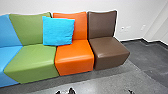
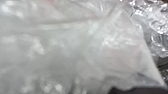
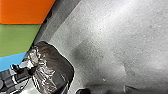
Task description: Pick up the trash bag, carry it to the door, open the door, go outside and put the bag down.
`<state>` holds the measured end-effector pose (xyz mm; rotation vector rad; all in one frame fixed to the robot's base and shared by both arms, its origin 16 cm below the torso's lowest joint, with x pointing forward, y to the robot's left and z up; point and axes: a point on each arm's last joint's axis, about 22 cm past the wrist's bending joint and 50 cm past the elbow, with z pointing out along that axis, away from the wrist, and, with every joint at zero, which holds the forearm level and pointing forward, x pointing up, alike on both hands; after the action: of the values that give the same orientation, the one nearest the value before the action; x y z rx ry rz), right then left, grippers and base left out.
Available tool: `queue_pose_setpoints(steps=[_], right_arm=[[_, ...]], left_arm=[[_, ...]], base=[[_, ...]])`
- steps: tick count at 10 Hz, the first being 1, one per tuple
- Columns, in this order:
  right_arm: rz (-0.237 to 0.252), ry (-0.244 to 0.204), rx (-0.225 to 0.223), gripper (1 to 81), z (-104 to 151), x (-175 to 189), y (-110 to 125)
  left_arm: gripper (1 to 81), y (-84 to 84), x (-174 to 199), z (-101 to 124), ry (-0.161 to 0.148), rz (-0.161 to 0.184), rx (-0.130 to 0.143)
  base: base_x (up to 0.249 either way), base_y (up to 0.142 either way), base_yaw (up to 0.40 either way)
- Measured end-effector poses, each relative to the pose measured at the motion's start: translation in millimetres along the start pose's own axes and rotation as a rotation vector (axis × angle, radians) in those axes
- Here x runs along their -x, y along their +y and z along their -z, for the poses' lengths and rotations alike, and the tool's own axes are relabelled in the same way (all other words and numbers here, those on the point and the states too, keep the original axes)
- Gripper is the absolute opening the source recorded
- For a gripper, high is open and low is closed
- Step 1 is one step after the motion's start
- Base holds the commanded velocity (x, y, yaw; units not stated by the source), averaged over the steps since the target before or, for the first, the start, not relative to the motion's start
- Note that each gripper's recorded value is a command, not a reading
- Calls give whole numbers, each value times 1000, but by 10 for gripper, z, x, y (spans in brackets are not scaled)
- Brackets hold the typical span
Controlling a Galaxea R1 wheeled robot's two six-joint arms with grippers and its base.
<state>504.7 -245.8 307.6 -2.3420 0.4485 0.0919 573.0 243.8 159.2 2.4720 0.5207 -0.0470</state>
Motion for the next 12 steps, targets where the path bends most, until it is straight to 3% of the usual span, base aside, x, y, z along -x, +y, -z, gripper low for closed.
queue_pose_setpoints(steps=[5, 9, 12], right_arm=[[17, 13, -7, 811, 488, 145, -448], [9, -1, -2, 811, 806, 459, -651], [-22, -15, 19, 811, 1039, 785, -646]], left_arm=[[10, 354, -5, 823, 26, -18, 15], [10, 585, 178, 1517, 20, -35, 33], [10, 310, 552, 1971, 0, -14, -16]], base=[[0, 0, 0], [0, 0, 0], [0, 0, 0]])
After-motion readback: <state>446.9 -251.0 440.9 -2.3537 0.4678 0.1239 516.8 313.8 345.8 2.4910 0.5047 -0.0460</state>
